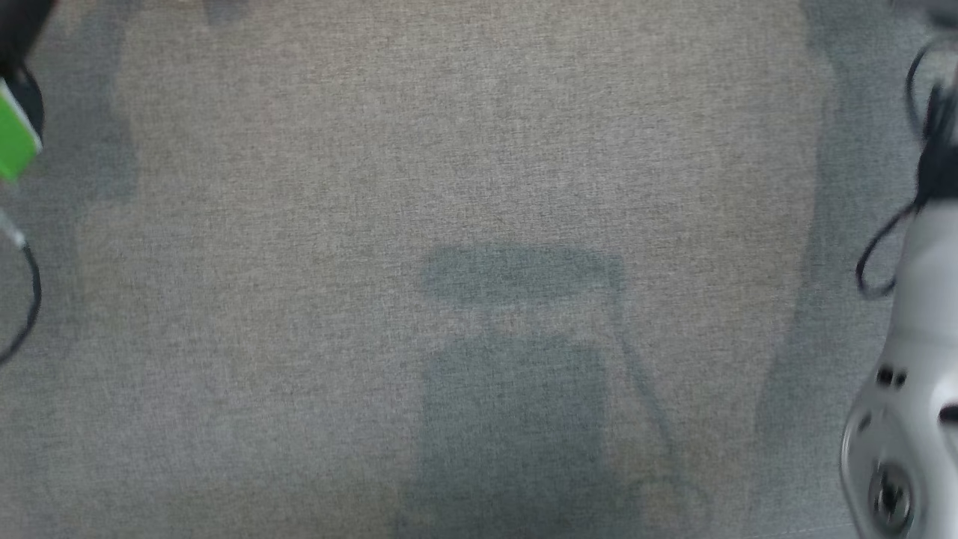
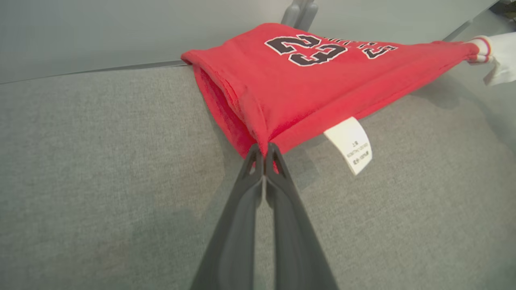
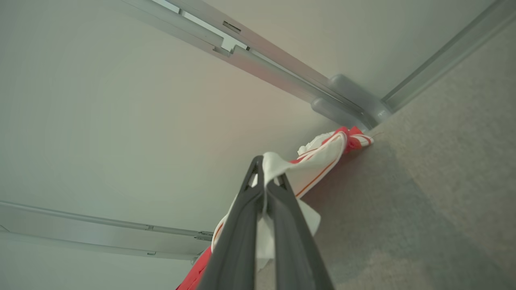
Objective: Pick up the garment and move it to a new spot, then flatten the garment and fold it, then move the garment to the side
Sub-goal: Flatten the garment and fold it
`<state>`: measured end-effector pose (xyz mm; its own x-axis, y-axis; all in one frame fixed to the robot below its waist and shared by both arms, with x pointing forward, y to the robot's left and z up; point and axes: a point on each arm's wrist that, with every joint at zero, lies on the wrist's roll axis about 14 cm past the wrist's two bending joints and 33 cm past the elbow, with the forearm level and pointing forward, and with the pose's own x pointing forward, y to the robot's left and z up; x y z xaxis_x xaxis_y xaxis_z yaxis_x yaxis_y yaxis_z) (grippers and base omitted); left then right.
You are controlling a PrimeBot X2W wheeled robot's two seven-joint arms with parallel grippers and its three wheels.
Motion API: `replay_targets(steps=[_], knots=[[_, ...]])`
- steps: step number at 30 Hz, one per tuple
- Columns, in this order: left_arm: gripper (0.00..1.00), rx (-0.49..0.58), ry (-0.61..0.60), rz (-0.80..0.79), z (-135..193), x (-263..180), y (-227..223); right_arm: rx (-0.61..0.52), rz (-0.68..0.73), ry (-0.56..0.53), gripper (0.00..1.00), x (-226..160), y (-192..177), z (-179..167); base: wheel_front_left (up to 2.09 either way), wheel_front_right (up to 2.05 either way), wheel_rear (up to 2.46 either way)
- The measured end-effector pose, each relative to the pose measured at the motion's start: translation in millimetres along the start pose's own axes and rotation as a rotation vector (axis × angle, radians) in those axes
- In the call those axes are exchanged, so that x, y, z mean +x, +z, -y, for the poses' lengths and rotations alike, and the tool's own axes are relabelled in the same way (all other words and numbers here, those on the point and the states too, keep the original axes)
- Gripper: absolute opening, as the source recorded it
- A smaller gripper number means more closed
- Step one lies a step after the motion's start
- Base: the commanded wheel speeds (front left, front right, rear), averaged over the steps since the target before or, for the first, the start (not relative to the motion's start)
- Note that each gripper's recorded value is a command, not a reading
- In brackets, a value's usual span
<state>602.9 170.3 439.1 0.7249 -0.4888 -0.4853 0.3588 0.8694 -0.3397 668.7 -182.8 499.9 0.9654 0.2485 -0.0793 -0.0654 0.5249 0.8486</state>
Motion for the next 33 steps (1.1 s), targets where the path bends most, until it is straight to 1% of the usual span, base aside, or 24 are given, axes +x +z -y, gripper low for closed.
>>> replay_targets(steps=[3, 5, 10, 15, 16, 20, 23, 26, 27, 30, 33], knots=[[0.00, -0.041, -0.011, -0.105, 0.9, -17.2, -61.3, 0.060, -0.125, -0.104, 0.00, -62.7, -49.6, 53.4, 0.00, 0.00, 0.00], [0.00, -0.083, -0.025, -0.125, 8.4, -29.7, -88.3, 0.081, -0.144, -0.126, 0.00, -99.6, -61.7, 62.8, 0.00, 0.00, 0.00], [0.00, -0.149, -0.028, -0.133, 25.6, -63.0, -138.2, 0.136, -0.188, -0.198, 0.00, -176.5, -86.3, 76.3, 0.00, 0.00, 0.00], [0.00, -0.245, -0.016, -0.127, 46.6, -93.3, -176.2, 0.169, -0.223, -0.287, 0.00, -233.7, -102.1, 86.3, 0.00, 0.00, 0.00], [0.00, -0.286, -0.002, -0.121, 54.7, -105.3, -187.9, 0.191, -0.239, -0.316, 0.00, -253.6, -107.3, 88.6, 0.00, 0.00, 0.00], [0.00, -0.372, 0.021, -0.154, 76.8, -133.6, -217.6, 0.225, -0.287, -0.383, 0.00, -296.5, -118.5, 92.4, 0.00, 0.00, 0.00], [0.00, -0.449, 0.018, -0.182, 101.4, -154.7, -240.1, 0.243, -0.325, -0.435, 0.00, -328.7, -123.5, 94.2, 0.00, 0.00, 0.00], [0.00, -0.546, 0.024, -0.203, 123.5, -172.7, -255.3, 0.269, -0.329, -0.462, 0.00, -352.0, -121.3, 91.2, 0.00, 0.00, 0.00], [0.00, -0.566, 0.025, -0.203, 127.0, -176.5, -256.8, 0.279, -0.319, -0.450, 0.00, -353.1, -118.0, 87.4, 0.00, 0.00, 0.00], [0.00, -0.583, 0.031, -0.190, 126.5, -179.8, -251.6, 0.290, -0.313, -0.369, 0.00, -342.8, -113.3, 67.0, 0.00, 0.00, 0.00], [0.00, -0.583, 0.002, -0.163, 125.2, -178.6, -233.6, 0.266, -0.307, -0.318, 0.00, -333.3, -107.9, 54.1, 0.00, 0.00, 0.00]])
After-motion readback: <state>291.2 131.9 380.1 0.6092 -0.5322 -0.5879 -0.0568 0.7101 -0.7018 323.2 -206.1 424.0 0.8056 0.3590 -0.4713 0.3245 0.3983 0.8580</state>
